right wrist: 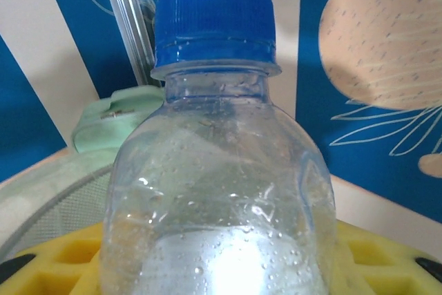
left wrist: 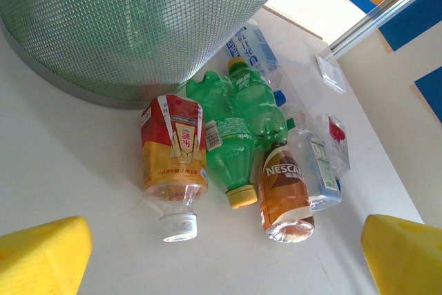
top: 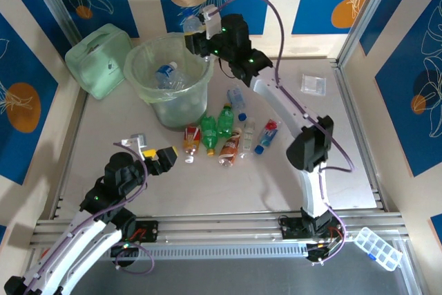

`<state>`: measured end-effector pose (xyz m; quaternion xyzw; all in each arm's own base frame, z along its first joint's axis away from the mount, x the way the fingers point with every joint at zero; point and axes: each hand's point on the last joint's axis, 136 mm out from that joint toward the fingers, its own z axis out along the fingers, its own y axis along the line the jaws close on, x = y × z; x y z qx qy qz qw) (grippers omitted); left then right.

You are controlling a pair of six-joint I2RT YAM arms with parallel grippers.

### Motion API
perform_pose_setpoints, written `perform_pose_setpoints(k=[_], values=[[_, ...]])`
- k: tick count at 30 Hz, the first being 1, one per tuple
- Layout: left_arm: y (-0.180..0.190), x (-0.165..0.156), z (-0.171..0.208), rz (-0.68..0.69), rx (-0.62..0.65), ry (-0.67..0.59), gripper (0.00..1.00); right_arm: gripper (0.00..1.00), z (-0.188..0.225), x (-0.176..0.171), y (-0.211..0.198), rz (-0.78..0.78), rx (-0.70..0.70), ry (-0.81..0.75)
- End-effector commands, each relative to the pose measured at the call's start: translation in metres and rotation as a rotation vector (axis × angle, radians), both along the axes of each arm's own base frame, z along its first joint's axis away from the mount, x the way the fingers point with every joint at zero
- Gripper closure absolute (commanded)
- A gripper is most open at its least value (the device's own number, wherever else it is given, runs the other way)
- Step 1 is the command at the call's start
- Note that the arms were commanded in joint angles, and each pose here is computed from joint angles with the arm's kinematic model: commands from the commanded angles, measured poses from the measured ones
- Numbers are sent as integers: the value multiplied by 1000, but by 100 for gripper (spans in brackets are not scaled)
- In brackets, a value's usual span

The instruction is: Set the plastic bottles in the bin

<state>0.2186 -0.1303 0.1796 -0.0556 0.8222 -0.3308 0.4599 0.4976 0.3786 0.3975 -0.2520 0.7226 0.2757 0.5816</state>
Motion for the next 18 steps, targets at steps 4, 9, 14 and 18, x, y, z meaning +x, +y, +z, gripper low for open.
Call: perform_pose_setpoints(k=[4,9,14,18], values=[[0,3,3,-3,9,-29,1,47,-48,8,27,60,-124,97],[-1,3,3,-9,7,-29,1,45,-67,10,40,57,-196,78],[2,5,0,9,27,-17,1,41,-85,17,40,12,-273,68],[2,6,-3,11,34,-8,0,39,-93,17,40,6,-312,71]])
